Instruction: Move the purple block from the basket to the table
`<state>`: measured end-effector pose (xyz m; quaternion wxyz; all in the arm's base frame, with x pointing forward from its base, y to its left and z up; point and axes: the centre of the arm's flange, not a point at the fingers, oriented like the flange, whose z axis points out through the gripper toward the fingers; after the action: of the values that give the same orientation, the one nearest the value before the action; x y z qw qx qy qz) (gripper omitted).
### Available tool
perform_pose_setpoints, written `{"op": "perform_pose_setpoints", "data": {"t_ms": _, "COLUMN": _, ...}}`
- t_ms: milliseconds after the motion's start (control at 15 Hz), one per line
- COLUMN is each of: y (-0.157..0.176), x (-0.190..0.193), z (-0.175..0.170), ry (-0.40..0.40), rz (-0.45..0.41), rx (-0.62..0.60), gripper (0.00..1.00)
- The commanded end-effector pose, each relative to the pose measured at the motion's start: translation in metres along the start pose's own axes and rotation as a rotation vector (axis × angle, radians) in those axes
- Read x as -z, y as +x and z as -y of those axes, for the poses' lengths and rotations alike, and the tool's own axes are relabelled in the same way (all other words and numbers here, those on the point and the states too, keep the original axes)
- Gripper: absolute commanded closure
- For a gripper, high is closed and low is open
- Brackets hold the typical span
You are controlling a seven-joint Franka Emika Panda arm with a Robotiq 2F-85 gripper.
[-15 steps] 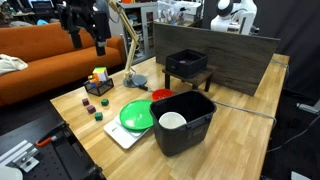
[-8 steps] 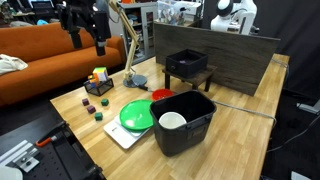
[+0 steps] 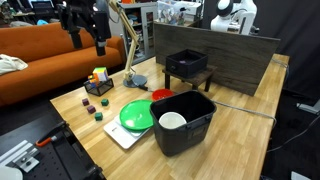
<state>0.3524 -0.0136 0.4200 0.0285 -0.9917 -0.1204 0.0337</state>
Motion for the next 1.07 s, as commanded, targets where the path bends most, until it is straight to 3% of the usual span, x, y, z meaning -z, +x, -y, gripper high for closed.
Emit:
{"op": "perform_pose_setpoints", "data": {"t_ms": 0, "y": 0.005, "x": 0.004, "z": -0.008, "ry": -0.016, "rz": -0.014, "rx": 0.007, "gripper": 0.0}}
{"op": "perform_pose_setpoints", "data": {"t_ms": 400, "y": 0.026, "x": 0.015, "z": -0.028, "ry": -0.092, "rz": -0.051, "rx": 0.006, "gripper": 0.0}}
{"op": "perform_pose_setpoints", "data": {"t_ms": 667, "y": 0.048, "x": 0.005, "z": -0.034, "ry": -0.081, "rz": -0.027, "rx": 0.038, "gripper": 0.0}}
{"op": "perform_pose_setpoints", "data": {"t_ms": 733, "y": 0.031, "x": 0.006, "z": -0.026, "ry": -0.078, "rz": -0.032, "rx": 0.01, "gripper": 0.0}}
{"op": "perform_pose_setpoints", "data": {"t_ms": 1000, "y": 0.042, "x": 0.001, "z": -0.029, "ry": -0.077, "rz": -0.018, "rx": 0.018, "gripper": 0.0}}
